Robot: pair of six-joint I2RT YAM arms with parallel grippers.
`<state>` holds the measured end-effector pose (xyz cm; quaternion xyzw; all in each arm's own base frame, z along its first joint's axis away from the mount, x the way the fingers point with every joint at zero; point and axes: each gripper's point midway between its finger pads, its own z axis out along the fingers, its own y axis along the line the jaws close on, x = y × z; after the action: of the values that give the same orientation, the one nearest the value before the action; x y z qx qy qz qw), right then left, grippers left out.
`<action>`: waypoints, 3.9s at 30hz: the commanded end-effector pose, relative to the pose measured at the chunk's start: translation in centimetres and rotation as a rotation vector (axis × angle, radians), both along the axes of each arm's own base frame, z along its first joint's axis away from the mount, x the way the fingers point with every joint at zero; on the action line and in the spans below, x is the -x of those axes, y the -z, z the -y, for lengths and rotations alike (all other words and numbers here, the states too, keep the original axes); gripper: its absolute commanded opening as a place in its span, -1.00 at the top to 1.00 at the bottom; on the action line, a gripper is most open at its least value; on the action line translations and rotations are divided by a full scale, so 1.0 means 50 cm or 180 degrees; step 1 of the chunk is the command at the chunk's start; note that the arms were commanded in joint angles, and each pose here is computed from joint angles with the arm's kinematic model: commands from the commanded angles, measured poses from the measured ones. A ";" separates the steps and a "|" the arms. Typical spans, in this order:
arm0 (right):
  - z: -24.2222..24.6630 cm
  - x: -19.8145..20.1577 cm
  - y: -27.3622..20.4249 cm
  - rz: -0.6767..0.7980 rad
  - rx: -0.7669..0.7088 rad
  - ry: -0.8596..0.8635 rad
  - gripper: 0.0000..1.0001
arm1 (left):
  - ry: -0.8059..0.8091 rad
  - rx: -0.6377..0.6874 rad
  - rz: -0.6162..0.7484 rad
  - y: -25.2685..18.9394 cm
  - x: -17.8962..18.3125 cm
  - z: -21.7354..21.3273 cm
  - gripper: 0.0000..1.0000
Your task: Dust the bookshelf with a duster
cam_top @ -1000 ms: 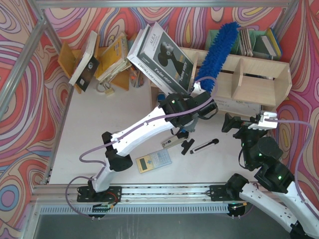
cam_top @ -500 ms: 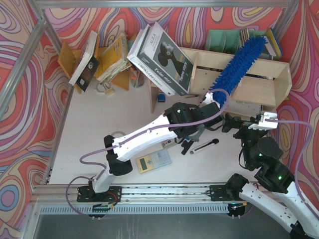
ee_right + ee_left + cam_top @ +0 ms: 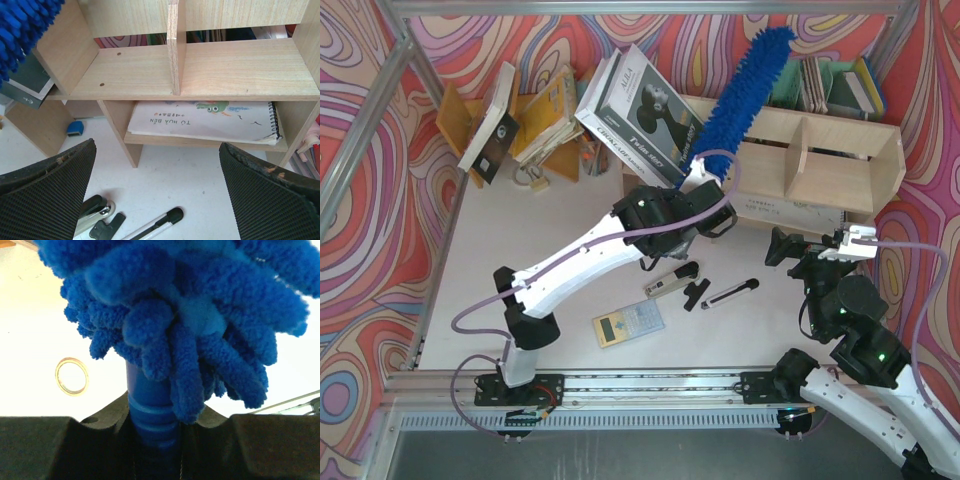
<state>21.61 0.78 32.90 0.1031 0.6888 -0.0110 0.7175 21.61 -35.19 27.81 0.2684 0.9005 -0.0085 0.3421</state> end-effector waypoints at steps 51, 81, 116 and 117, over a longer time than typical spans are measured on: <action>0.016 0.010 -0.010 0.0092 -0.0107 0.0102 -0.97 | 0.0176 -0.0035 0.0244 -0.019 -0.016 0.017 1.00; 0.036 0.031 -0.028 0.0229 -0.0252 0.0148 -0.96 | 0.0782 -0.0088 0.0512 -0.027 0.038 0.119 1.00; 0.024 0.043 -0.043 0.0317 -0.0375 -0.0056 -0.97 | 0.0999 -0.0271 0.1004 -0.013 -0.095 0.203 1.00; 0.025 0.043 -0.043 0.0316 -0.0369 -0.0052 -0.97 | 0.1008 -0.0277 0.0975 -0.009 -0.093 0.202 1.00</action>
<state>19.69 -0.11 34.85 0.1335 0.6585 0.0411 0.7395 26.06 -45.10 26.17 0.4373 0.7855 0.0412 0.4359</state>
